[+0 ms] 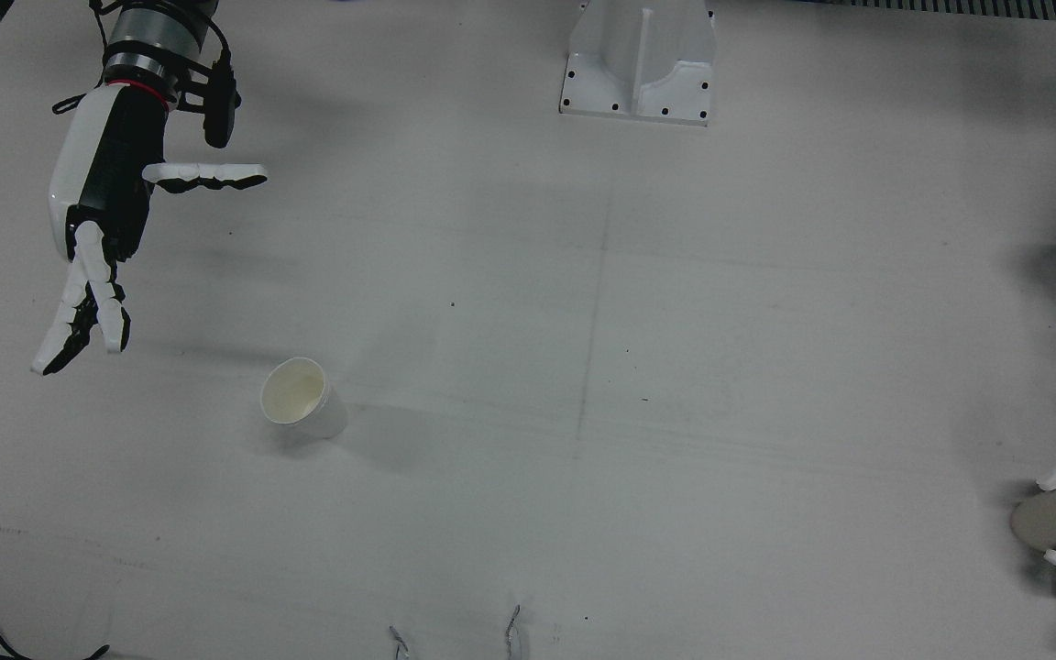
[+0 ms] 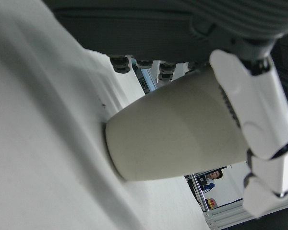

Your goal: Pour water

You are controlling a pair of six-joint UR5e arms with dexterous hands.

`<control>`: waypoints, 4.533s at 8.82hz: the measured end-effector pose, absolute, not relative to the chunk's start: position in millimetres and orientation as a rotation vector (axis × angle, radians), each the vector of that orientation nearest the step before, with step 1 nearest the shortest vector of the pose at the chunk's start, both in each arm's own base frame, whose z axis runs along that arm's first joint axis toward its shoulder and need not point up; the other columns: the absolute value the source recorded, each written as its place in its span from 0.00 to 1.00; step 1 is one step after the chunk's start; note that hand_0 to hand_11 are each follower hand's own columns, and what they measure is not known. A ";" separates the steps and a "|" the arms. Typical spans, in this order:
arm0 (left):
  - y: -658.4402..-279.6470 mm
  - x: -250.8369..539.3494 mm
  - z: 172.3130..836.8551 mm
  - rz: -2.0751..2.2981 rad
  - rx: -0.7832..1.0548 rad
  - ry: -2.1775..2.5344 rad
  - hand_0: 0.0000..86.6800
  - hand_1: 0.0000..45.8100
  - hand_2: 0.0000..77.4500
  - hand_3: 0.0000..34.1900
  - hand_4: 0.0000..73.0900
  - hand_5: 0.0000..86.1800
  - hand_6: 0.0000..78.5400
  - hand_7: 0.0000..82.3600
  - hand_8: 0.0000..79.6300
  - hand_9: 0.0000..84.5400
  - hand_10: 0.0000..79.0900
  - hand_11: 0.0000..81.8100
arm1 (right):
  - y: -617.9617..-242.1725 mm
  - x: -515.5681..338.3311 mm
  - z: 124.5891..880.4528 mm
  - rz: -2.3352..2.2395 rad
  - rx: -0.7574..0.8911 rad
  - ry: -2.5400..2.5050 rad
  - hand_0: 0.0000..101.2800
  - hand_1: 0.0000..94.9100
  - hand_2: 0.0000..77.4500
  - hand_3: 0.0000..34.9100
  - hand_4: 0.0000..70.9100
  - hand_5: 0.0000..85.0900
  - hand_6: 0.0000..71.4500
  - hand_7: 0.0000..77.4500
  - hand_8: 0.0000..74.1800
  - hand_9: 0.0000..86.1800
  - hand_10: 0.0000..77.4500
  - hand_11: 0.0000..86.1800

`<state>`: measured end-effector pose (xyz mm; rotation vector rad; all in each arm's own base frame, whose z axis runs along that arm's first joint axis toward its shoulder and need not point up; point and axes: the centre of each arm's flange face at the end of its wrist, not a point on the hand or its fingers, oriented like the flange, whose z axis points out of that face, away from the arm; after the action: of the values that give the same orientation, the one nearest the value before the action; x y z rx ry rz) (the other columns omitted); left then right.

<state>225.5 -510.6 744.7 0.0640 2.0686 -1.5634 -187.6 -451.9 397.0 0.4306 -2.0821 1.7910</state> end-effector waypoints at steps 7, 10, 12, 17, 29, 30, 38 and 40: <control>-506.0 205.8 698.0 -1.606 0.031 2.141 0.28 0.44 0.46 0.00 0.29 0.54 0.05 0.12 0.02 0.05 0.08 0.13 | -456.8 -183.3 402.7 1.806 0.454 -2.066 0.43 0.09 0.05 0.00 0.07 0.04 0.02 0.01 0.01 0.01 0.01 0.01; -505.5 202.4 658.4 -1.611 0.028 2.197 0.22 0.43 0.46 0.00 0.29 0.54 0.05 0.12 0.01 0.05 0.06 0.11 | -480.3 -202.5 410.7 1.826 0.490 -2.027 0.43 0.10 0.05 0.00 0.07 0.04 0.02 0.01 0.01 0.01 0.01 0.01; -505.8 200.9 635.5 -1.605 0.027 2.216 0.22 0.43 0.46 0.00 0.29 0.54 0.05 0.12 0.01 0.05 0.06 0.13 | -505.0 -226.6 416.5 1.813 0.502 -2.045 0.45 0.14 0.09 0.00 0.08 0.05 0.03 0.01 0.01 0.01 0.01 0.01; -507.8 203.6 614.9 -1.609 0.027 2.204 0.53 0.44 0.54 0.00 0.31 0.57 0.07 0.15 0.03 0.07 0.09 0.16 | -536.9 -269.4 483.7 1.808 0.432 -2.140 0.46 0.12 0.06 0.00 0.07 0.05 0.02 0.01 0.01 0.01 0.00 0.01; -506.7 195.3 614.1 -1.624 0.042 2.196 0.48 0.43 0.54 0.00 0.31 0.58 0.07 0.15 0.02 0.06 0.08 0.15 | -481.1 -348.6 578.1 1.919 0.304 -2.139 0.44 0.11 0.06 0.00 0.02 0.01 0.01 0.01 0.01 0.01 0.01 0.01; -506.1 194.9 615.3 -1.625 0.042 2.194 0.48 0.43 0.54 0.00 0.31 0.58 0.07 0.15 0.02 0.06 0.08 0.15 | -480.9 -348.8 579.6 1.937 0.310 -2.147 0.43 0.09 0.06 0.00 0.02 0.01 0.01 0.01 0.01 0.01 0.01 0.01; -505.3 192.9 621.2 -1.632 0.038 2.193 0.47 0.43 0.54 0.00 0.31 0.58 0.06 0.14 0.02 0.06 0.08 0.15 | -491.7 -383.8 594.1 2.021 0.388 -2.128 0.43 0.10 0.10 0.00 0.06 0.04 0.01 0.01 0.01 0.01 0.01 0.01; -505.5 191.8 623.4 -1.633 0.040 2.195 0.47 0.43 0.54 0.00 0.31 0.58 0.07 0.14 0.02 0.06 0.08 0.15 | -490.1 -398.7 591.8 2.012 0.374 -2.122 0.43 0.11 0.10 0.00 0.06 0.04 0.01 0.01 0.01 0.01 0.00 0.01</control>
<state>191.8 -505.5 623.4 0.0395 2.1952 -1.6331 -398.7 -490.1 591.8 0.3735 -2.1224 2.0124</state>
